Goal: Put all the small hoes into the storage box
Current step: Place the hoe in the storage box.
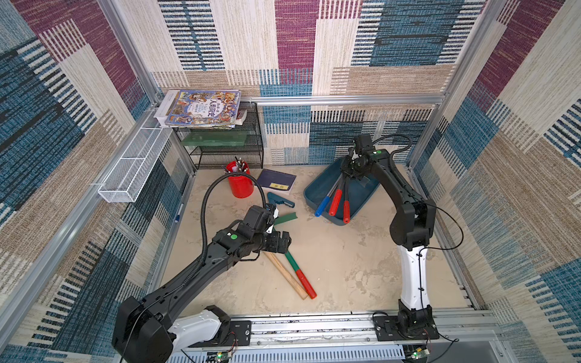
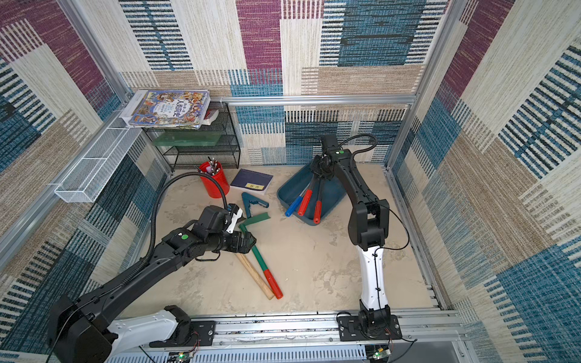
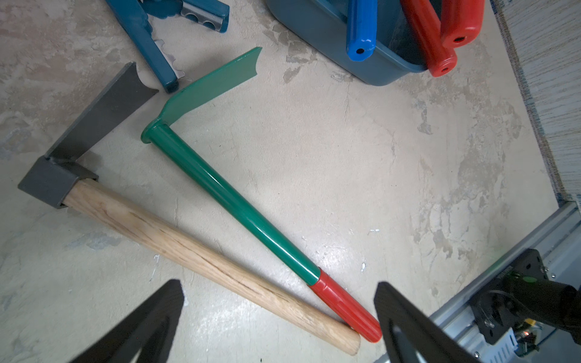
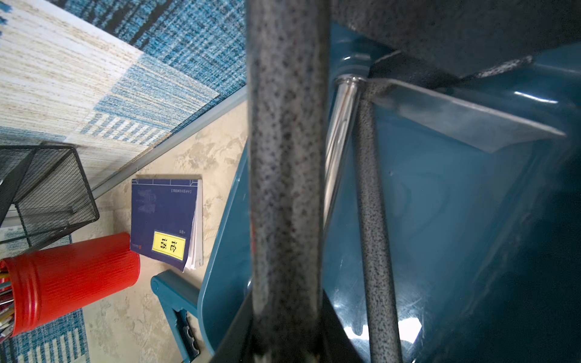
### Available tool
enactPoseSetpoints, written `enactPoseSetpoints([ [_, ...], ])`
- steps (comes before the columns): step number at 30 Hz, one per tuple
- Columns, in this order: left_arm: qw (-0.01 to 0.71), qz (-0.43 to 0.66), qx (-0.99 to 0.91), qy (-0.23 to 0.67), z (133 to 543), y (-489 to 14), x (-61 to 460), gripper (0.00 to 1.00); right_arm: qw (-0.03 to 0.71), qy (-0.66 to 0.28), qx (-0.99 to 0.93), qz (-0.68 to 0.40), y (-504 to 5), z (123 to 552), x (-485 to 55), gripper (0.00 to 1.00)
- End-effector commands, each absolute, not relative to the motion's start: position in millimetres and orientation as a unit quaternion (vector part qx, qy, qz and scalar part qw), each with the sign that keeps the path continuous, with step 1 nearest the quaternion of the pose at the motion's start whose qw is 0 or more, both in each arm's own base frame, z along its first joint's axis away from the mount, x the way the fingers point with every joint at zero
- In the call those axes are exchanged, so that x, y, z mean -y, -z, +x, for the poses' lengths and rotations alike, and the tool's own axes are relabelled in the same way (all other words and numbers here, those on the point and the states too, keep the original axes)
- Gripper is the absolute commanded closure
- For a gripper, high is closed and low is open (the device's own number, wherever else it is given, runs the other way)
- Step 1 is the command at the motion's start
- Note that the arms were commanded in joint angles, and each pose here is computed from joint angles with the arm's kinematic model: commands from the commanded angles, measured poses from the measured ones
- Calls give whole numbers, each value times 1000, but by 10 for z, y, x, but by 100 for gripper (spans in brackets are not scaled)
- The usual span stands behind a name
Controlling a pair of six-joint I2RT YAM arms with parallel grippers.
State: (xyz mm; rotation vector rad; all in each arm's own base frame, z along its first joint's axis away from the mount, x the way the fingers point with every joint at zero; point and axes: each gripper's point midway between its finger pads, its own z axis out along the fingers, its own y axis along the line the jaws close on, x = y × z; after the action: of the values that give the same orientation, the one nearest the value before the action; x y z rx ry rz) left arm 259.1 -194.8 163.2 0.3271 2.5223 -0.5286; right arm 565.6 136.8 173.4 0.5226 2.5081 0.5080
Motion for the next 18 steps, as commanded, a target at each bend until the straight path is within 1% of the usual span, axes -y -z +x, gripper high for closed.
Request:
enactPoseSetpoints([
  [1, 277, 127, -933, 191, 2620, -1636, 1951, 2, 273, -200, -923, 182, -1760, 5739, -1388, 100],
  [18, 271, 127, -935, 188, 2618, -1588, 1957, 2, 258, -186, -926, 202, -1490, 5816, -1172, 100],
])
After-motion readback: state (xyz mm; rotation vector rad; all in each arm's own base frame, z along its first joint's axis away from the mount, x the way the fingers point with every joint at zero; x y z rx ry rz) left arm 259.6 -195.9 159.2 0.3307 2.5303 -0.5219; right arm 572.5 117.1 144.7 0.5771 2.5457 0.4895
